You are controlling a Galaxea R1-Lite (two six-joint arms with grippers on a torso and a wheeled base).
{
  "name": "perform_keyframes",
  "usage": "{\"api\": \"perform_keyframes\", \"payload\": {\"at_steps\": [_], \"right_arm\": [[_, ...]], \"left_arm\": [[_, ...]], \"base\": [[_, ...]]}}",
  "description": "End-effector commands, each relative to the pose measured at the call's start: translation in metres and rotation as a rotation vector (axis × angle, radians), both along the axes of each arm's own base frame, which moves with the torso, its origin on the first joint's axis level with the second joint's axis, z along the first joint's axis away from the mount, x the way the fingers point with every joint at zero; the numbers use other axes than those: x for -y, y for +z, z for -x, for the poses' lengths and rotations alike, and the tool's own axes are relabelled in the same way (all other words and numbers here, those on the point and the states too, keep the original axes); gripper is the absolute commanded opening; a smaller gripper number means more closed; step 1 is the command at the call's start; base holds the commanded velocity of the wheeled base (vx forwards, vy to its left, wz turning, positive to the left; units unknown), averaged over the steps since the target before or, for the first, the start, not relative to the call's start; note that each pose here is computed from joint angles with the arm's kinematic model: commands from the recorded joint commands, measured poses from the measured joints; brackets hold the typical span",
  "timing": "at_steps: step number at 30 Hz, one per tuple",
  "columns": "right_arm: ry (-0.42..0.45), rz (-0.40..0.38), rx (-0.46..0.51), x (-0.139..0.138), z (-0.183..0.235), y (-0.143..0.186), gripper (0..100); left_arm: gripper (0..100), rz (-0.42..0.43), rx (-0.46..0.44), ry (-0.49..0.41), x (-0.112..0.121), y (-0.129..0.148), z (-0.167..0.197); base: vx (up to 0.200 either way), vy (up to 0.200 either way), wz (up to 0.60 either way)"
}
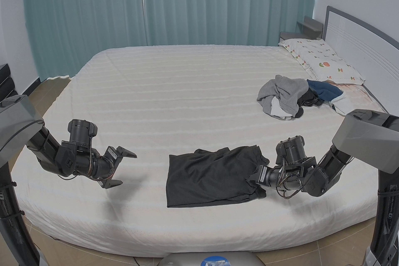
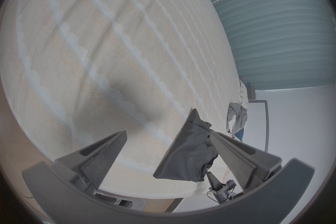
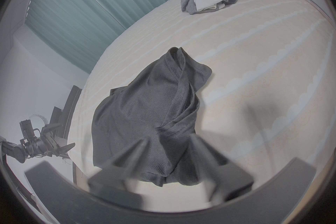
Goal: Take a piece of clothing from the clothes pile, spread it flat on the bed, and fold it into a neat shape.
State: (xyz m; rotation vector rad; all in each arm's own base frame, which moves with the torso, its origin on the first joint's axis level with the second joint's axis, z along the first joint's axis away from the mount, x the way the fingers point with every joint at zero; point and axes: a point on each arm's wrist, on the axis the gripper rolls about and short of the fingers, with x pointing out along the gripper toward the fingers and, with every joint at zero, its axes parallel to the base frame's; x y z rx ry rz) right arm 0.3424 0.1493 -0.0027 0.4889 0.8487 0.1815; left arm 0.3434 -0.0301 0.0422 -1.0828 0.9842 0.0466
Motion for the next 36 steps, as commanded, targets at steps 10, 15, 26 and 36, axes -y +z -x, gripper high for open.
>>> {"api": "perform_keyframes", "payload": {"at_steps": [10, 15, 26, 36], "right_arm": [[0.050, -0.013, -0.028, 0.026, 0.018, 0.009, 0], [0.055, -0.020, -0.011, 0.024, 0.016, 0.007, 0], [0.032, -0.031, 0.054, 0.037, 0.005, 0.023, 100], [-0.006, -0.091, 0.108, 0.023, -0.046, 0.011, 100]], "left_arm": [[100, 0.000, -0.002, 0.000, 0.000, -0.001, 0.000], [100, 0.000, -0.002, 0.000, 0.000, -0.001, 0.000], [100, 0.000, -0.001, 0.000, 0.000, -0.001, -0.001], [100, -0.002, -0.002, 0.002, 0.000, -0.001, -0.001]], "base": [[0.000, 0.000, 0.00], [0.000, 0.000, 0.00], [0.000, 0.000, 0.00], [0.000, 0.000, 0.00]]}}
